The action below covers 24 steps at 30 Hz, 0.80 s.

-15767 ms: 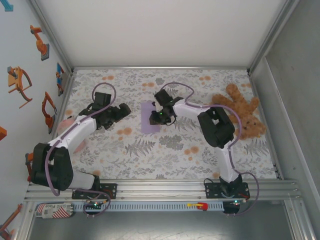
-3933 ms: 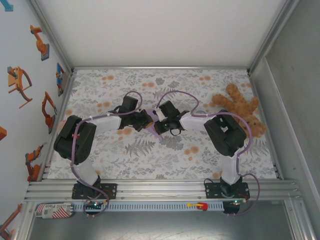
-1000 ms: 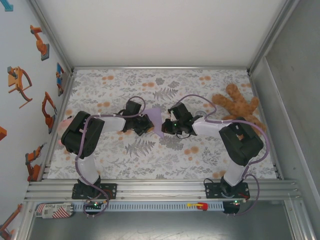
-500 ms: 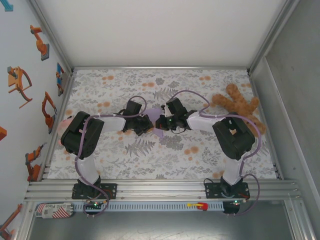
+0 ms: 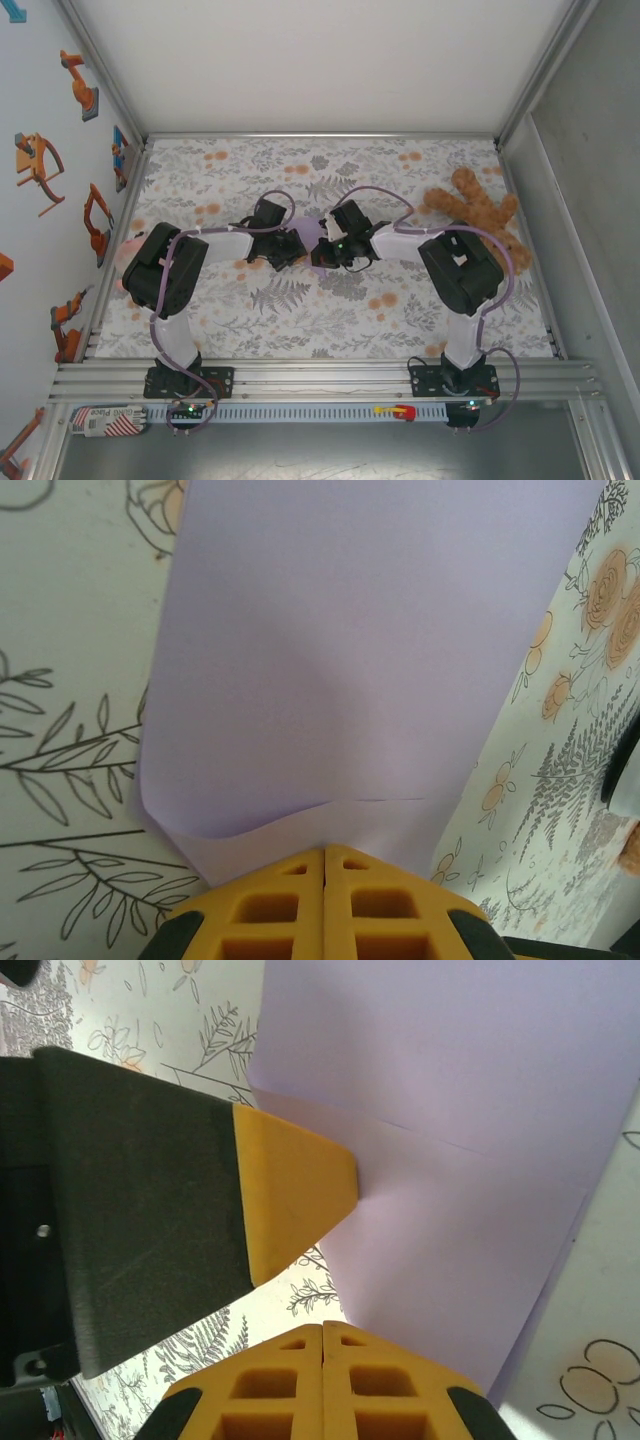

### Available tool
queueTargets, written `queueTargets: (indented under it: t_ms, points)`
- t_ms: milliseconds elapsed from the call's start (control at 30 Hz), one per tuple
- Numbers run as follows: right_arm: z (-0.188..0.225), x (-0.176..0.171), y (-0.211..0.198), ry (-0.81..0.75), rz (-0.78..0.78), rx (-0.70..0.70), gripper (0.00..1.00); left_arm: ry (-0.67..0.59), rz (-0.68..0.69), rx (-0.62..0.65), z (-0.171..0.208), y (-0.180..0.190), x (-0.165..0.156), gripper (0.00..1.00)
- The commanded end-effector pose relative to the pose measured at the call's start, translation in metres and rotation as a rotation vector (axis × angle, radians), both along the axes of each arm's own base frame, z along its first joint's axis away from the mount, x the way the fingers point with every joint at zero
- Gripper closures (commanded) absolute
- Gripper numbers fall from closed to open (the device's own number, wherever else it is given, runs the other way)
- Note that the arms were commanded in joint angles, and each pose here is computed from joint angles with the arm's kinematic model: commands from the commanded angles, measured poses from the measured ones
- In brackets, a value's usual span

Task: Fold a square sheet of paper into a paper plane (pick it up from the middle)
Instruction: Third fold the triangle at the center of the table.

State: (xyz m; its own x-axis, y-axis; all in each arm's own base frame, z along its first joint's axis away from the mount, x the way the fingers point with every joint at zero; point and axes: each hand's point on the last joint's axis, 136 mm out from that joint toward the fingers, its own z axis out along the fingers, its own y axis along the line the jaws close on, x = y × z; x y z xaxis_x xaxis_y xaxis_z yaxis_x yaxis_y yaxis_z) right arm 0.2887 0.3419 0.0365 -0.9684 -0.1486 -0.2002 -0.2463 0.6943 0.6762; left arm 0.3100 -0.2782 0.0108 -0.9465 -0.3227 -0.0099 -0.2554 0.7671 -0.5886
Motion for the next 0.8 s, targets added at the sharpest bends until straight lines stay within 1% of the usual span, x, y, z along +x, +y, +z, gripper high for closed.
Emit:
queueTargets:
  t_ms: [0,267,533,767]
  points:
    - [0.000,-0.003,0.007,0.017,0.042,0.008,1.00,0.188,0.030,0.212,-0.053,0.040,-0.043,0.97]
    - [-0.010,-0.005,0.005,0.035,0.064,-0.021,1.00,0.185,0.037,0.227,-0.054,0.040,-0.044,0.97]
    - [-0.017,-0.007,-0.007,0.035,0.074,-0.073,1.00,0.187,0.030,0.258,-0.054,0.044,-0.044,0.97]
    - [-0.023,-0.015,-0.012,0.058,0.094,-0.091,1.00,0.193,0.033,0.288,-0.059,0.050,-0.047,0.97]
